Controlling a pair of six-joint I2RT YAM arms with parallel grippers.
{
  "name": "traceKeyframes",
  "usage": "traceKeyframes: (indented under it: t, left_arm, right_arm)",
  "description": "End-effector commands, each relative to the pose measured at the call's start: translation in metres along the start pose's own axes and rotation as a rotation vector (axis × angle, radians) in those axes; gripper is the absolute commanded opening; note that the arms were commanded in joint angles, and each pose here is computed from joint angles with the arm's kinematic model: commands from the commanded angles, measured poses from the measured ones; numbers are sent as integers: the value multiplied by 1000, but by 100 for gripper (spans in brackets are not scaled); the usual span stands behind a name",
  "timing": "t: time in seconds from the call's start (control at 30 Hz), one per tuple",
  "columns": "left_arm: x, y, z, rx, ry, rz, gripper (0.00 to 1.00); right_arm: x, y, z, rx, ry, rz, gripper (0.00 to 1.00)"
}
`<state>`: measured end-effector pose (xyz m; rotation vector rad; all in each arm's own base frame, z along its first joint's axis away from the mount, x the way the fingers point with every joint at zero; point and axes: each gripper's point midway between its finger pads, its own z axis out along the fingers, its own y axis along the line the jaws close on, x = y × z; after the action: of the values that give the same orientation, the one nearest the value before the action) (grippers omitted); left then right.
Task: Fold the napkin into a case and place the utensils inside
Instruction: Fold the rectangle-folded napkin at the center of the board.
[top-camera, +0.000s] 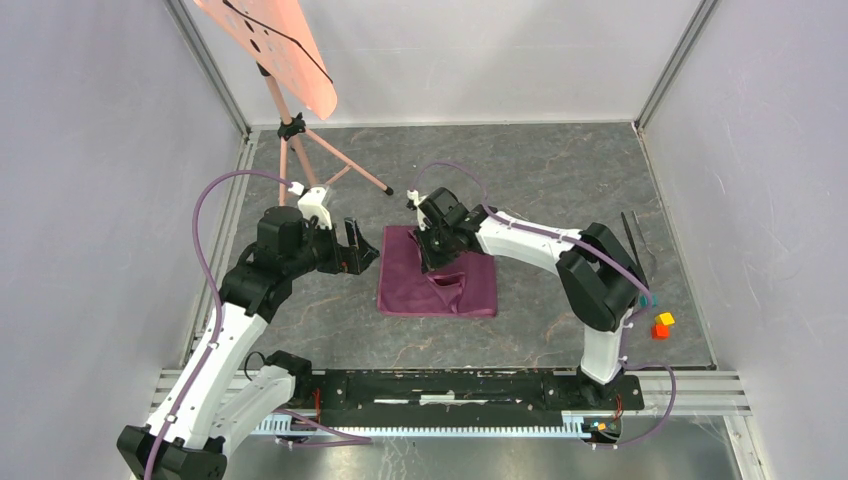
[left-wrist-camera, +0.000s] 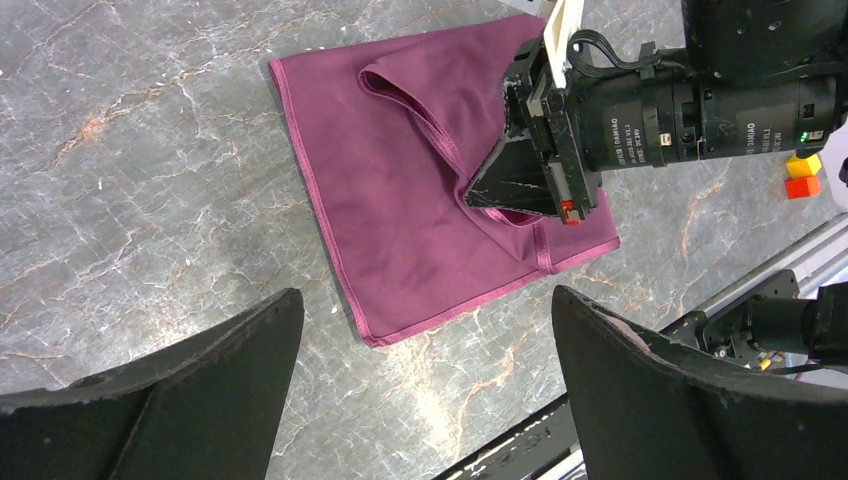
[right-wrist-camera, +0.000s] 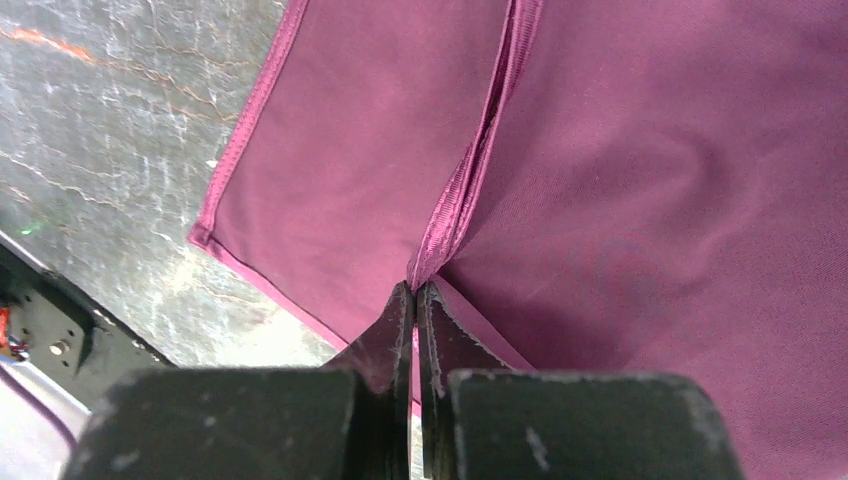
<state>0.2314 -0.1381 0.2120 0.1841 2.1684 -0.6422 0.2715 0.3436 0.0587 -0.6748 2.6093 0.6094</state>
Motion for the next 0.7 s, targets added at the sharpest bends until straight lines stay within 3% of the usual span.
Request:
traceKeyframes:
  t: [0.0,0.67]
  left_arm:
    - [-4,2,-2,-4,-27,64,100]
    - [-5,2,-2,-2,-30,66,100]
  right_arm:
    - [-31,24,-5,-79,-87,49,0]
    - [-45,55,19,-160,-65,57,0]
